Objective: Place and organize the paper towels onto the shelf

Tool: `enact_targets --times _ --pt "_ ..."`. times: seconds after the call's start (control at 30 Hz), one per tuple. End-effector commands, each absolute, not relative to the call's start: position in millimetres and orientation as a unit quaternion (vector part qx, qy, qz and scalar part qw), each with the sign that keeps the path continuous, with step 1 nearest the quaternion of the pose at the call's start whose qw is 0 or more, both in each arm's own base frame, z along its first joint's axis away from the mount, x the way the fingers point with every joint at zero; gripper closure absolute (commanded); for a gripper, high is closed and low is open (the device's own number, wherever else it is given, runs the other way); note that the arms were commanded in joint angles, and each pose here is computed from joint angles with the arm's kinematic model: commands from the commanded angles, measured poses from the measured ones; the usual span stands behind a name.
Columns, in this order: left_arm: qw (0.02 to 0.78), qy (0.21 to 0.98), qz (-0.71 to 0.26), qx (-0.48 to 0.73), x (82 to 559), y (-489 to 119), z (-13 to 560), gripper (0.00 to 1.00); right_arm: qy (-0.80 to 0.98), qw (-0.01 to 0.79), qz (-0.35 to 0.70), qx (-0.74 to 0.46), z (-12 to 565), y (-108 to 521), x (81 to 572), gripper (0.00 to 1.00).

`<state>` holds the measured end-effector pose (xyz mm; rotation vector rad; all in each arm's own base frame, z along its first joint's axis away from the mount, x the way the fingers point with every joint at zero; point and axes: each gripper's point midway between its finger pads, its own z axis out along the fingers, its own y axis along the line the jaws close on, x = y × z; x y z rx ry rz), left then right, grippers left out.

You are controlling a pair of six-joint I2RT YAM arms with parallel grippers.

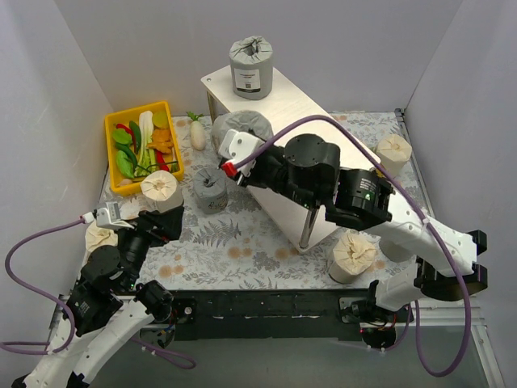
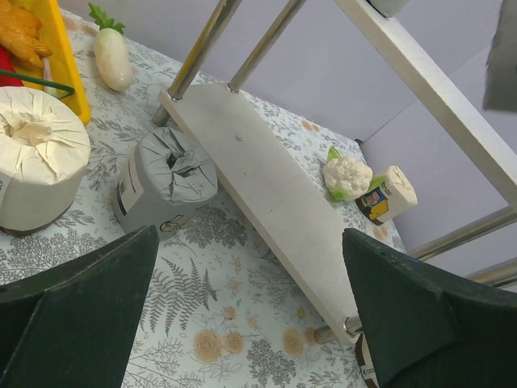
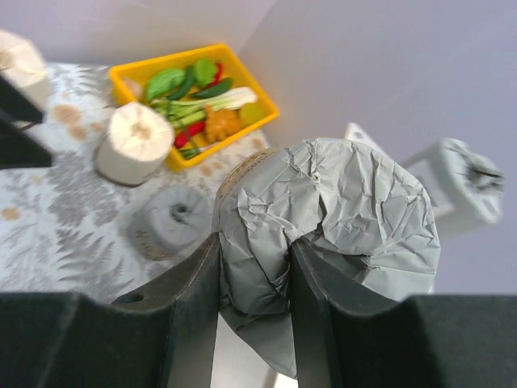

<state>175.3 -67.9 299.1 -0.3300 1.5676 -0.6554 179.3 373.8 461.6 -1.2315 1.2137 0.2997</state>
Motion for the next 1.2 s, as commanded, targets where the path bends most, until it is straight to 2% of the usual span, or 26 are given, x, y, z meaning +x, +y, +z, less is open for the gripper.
enact_targets --times 0.0,0.23,0.67,0.73,0.87,1.0,1.17 --pt "0.649 0.690 -0.283 -0.150 175.6 -65.1 299.2 0.02 0.569 0.675 0.040 -0.468 497.0 338.2 224.7 0.63" --pt "0.654 0.683 -0.289 -0.149 172.9 -63.6 301.6 0.02 0.596 0.685 0.011 -0.419 512.0 311.1 261.6 0.61" --pt "0.650 0.688 -0.291 -0.137 173.4 -68.7 300.2 0.02 0.617 0.669 -0.037 -0.413 497.1 305.6 307.9 0.55" --pt "0.651 0.688 -0.291 -0.138 173.5 -68.5 300.2 0.02 0.615 0.670 -0.037 -0.413 496.3 306.2 313.7 0.50" --pt "0.652 0.686 -0.291 -0.140 173.1 -67.2 300.5 0.02 0.614 0.669 -0.048 -0.415 493.3 308.7 324.3 0.48" --pt "0.652 0.685 -0.291 -0.142 172.8 -66.3 300.6 0.02 0.601 0.681 -0.047 -0.415 504.4 311.5 328.4 0.36" --pt "0.650 0.688 -0.288 -0.140 174.0 -67.6 299.6 0.02 0.584 0.704 -0.030 -0.402 528.5 312.8 326.8 0.28"
